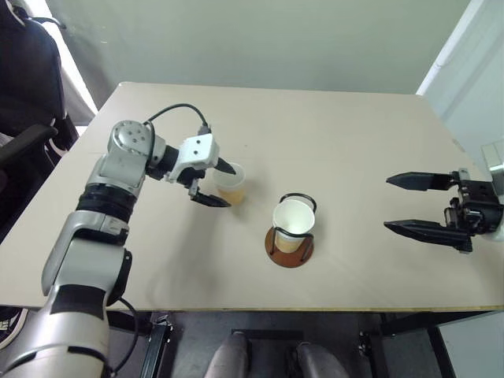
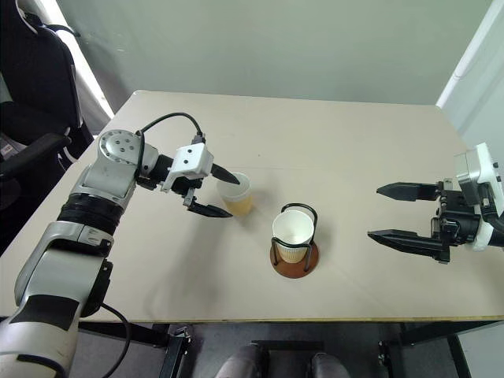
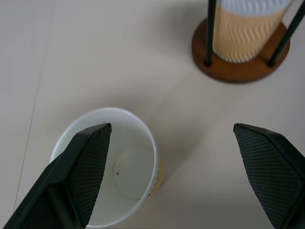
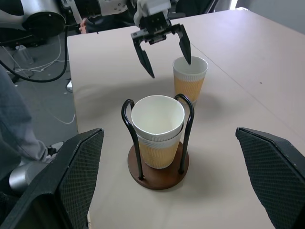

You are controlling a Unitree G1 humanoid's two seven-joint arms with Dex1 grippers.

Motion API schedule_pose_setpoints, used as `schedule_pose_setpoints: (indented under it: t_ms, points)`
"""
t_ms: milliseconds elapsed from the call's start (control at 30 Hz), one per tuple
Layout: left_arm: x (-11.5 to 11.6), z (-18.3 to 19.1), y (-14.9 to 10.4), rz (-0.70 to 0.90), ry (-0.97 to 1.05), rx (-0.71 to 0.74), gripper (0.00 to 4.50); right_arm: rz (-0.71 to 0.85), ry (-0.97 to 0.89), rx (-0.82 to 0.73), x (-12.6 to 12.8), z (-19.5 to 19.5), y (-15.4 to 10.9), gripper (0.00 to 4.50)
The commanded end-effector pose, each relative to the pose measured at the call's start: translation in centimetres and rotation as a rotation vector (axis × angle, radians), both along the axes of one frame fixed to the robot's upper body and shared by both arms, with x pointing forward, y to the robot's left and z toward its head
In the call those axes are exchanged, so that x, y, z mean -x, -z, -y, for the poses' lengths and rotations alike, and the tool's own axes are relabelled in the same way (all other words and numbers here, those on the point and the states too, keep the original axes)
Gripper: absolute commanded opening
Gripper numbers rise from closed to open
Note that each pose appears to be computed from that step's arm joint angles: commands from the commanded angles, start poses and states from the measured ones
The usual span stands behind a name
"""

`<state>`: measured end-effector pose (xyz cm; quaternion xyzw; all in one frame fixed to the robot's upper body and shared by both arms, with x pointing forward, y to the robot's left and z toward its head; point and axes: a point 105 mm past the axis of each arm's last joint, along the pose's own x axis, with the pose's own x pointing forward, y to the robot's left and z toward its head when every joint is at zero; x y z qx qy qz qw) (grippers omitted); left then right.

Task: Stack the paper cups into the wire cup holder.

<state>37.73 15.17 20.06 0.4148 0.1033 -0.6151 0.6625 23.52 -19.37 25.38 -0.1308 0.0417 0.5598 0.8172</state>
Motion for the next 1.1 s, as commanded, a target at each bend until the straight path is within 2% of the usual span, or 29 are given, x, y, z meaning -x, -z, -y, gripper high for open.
schedule_pose_setpoints:
  t_ms: [33,100,400,467,500,667,800,867,967,1100]
  points:
    - [-0.5,0.5,0.6,0.056,0.006,-0.036,4.23,0.053,0.006,0.015,0.4,0.0,-1.1,4.50]
    - [-1.0,0.6,1.2,0.080,-0.006,-0.059,3.85,0.056,0.009,0.016,0.5,0.0,-1.2,4.50]
    - [-1.6,0.3,0.7,0.116,-0.027,-0.050,0.42,0.061,0.018,0.021,0.5,0.0,-1.2,4.50]
    - [-1.6,0.1,0.3,0.120,-0.028,-0.043,0.04,0.061,0.020,0.023,0.5,0.0,-1.2,4.50]
    - [-1.6,0.1,0.2,0.121,-0.028,-0.040,0.04,0.061,0.021,0.023,0.4,0.0,-1.2,4.50]
    - [1.1,3.1,-6.4,0.089,0.147,0.182,0.04,0.065,0.024,0.029,0.4,0.2,-1.3,4.50]
    - [5.8,7.8,-12.5,0.075,0.402,0.387,0.04,0.070,0.029,0.033,0.2,0.3,-1.4,4.50]
    - [8.1,9.7,-14.4,0.089,0.526,0.411,0.04,0.072,0.030,0.035,0.1,0.4,-1.5,4.50]
    - [9.7,11.4,-14.1,0.092,0.625,0.358,0.04,0.078,0.034,0.039,0.0,0.5,-1.6,4.50]
    - [10.5,12.0,-10.9,0.051,0.678,0.225,0.04,0.087,0.048,0.040,0.2,0.6,-1.7,4.50]
